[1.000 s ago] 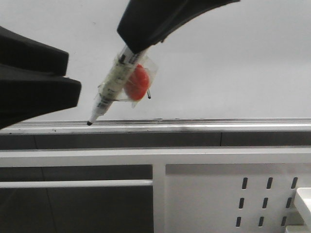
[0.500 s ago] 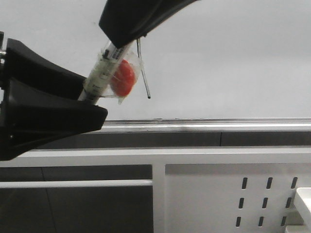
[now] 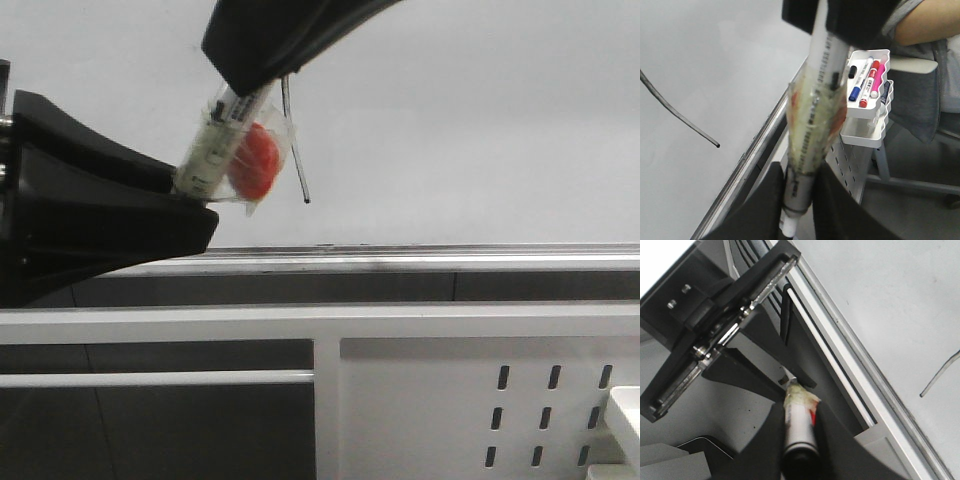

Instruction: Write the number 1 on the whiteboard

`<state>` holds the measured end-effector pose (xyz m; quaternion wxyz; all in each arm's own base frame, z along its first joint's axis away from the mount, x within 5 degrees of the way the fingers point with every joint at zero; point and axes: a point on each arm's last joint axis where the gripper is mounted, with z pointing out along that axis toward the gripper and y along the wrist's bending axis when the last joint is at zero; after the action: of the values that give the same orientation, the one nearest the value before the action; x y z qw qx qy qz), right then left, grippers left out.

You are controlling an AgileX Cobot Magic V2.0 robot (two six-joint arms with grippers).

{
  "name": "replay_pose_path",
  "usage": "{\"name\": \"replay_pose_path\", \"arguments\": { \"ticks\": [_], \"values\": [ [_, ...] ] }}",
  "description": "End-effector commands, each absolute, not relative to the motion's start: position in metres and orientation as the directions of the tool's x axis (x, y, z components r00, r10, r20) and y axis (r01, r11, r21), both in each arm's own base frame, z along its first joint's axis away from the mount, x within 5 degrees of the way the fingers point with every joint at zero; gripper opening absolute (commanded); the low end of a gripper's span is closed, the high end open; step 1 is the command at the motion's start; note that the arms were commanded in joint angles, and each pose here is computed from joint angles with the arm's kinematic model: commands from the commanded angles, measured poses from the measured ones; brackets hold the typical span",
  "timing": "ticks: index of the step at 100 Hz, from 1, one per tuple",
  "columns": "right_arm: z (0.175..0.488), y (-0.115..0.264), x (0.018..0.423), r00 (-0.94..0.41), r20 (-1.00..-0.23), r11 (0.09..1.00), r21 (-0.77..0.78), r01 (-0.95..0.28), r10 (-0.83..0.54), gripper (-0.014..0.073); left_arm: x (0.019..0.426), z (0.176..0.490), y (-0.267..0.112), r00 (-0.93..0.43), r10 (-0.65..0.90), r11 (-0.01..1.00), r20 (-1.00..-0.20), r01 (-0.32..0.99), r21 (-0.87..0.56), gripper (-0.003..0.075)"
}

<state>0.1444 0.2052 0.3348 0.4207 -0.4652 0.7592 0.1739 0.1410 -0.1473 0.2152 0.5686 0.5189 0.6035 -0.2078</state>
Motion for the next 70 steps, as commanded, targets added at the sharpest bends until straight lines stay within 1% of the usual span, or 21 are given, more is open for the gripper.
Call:
{"name": "replay_pose_path", "arguments": {
  "ticks": [1, 4, 9, 14, 16, 18, 26, 30, 34, 35, 37, 42, 44, 45, 46, 49, 50, 51, 52, 53, 70],
  "values": [
    [0.356, 0.207, 0.144, -0.149, -0.867, 0.514, -0.136, -0.847, -0.475, -0.0067, 0.145, 0.233, -0.151, 0.182, 0.263, 0.433, -0.948, 0.855, 0.285, -0.002],
    [0.356, 0.207, 0.144, -0.149, -0.867, 0.514, -0.136, -0.847, -0.475, -0.0063, 0.145, 0.233, -0.151, 0.175, 0.258, 0.441, -0.95, 0.854, 0.277, -0.002],
    [0.356, 0.207, 0.144, -0.149, -0.867, 0.514, -0.136, -0.847, -0.475, -0.0027, 0.146, 0.231, -0.149, 0.153, 0.25, 0.46, -0.956, 0.85, 0.256, -0.002],
    [0.356, 0.207, 0.144, -0.15, -0.866, 0.514, -0.136, -0.847, -0.476, 0.0043, 0.146, 0.23, -0.147, 0.114, 0.231, 0.496, -0.966, 0.841, 0.218, -0.002],
    [0.356, 0.207, 0.144, -0.151, -0.866, 0.514, -0.136, -0.847, -0.477, 0.0095, 0.147, 0.228, -0.146, 0.094, 0.222, 0.514, -0.971, 0.835, 0.198, -0.002],
    [0.357, 0.206, 0.144, -0.15, -0.866, 0.514, -0.136, -0.847, -0.476, 0.0123, 0.147, 0.227, -0.144, 0.074, 0.211, 0.532, -0.975, 0.828, 0.178, -0.002],
    [0.36, 0.204, 0.143, -0.148, -0.875, 0.519, -0.13, -0.845, -0.461, 0.0293, 0.146, 0.221, -0.138, 0.005, 0.15, 0.591, -0.989, 0.801, 0.093, -0.002],
    [0.364, 0.201, 0.14, -0.138, -0.884, 0.521, -0.131, -0.843, -0.447, 0.0348, 0.145, 0.218, -0.132, -0.035, 0.083, 0.636, -0.996, 0.772, 0.026, -0.002],
    [0.368, 0.198, 0.139, -0.126, -0.888, 0.522, -0.14, -0.842, -0.441, 0.0365, 0.144, 0.216, -0.128, -0.054, 0.021, 0.668, -0.998, 0.744, -0.026, -0.002],
    [0.369, 0.197, 0.138, -0.121, -0.891, 0.522, -0.143, -0.841, -0.438, 0.0365, 0.143, 0.215, -0.127, -0.056, 0.025, 0.668, -0.998, 0.744, -0.025, -0.002],
    [0.371, 0.194, 0.137, -0.115, -0.893, 0.524, -0.148, -0.839, -0.435, 0.0354, 0.143, 0.213, -0.123, -0.07, -0.015, 0.691, -0.997, 0.72, -0.061, -0.002],
    [0.376, 0.188, 0.135, -0.104, -0.898, 0.533, -0.157, -0.832, -0.428, 0.0281, 0.142, 0.211, -0.117, -0.085, -0.074, 0.724, -0.994, 0.681, -0.112, -0.002],
    [0.378, 0.185, 0.134, -0.103, -0.9, 0.536, -0.158, -0.829, -0.424, 0.0209, 0.142, 0.209, -0.113, -0.091, -0.111, 0.745, -0.99, 0.651, -0.144, -0.002],
    [0.379, 0.184, 0.135, -0.103, -0.901, 0.539, -0.158, -0.827, -0.422, 0.0189, 0.142, 0.21, -0.112, -0.089, -0.123, 0.749, -0.988, 0.645, -0.151, -0.002],
    [0.38, 0.182, 0.134, -0.104, -0.901, 0.543, -0.158, -0.825, -0.42, 0.0145, 0.142, 0.21, -0.11, -0.087, -0.138, 0.758, -0.987, 0.632, -0.162, -0.002],
    [0.382, 0.178, 0.134, -0.107, -0.902, 0.551, -0.158, -0.82, -0.417, 0.0074, 0.141, 0.208, -0.107, -0.084, -0.152, 0.77, -0.985, 0.614, -0.171, -0.002],
    [0.382, 0.177, 0.133, -0.108, -0.902, 0.553, -0.158, -0.818, -0.417, 0.0025, 0.142, 0.209, -0.105, -0.077, -0.163, 0.777, -0.984, 0.605, -0.176, -0.002],
    [0.383, 0.175, 0.133, -0.11, -0.902, 0.557, -0.158, -0.816, -0.417, 0.0, 0.141, 0.208, -0.104, -0.073, -0.161, 0.781, -0.984, 0.6, -0.172, -0.002],
    [0.383, 0.174, 0.133, -0.111, -0.902, 0.559, -0.158, -0.814, -0.417, -0.005, 0.141, 0.208, -0.103, -0.066, -0.17, 0.786, -0.983, 0.593, -0.175, -0.002],
    [0.384, 0.172, 0.133, -0.113, -0.902, 0.563, -0.158, -0.812, -0.416, -0.0076, 0.141, 0.208, -0.102, -0.058, -0.171, 0.79, -0.983, 0.588, -0.172, -0.002],
    [0.382, 0.161, 0.133, -0.141, -0.894, 0.587, -0.154, -0.795, -0.425, -0.0071, 0.14, 0.209, -0.1, -0.029, -0.182, 0.797, -0.983, 0.58, -0.165, -0.002]
  ]
}}
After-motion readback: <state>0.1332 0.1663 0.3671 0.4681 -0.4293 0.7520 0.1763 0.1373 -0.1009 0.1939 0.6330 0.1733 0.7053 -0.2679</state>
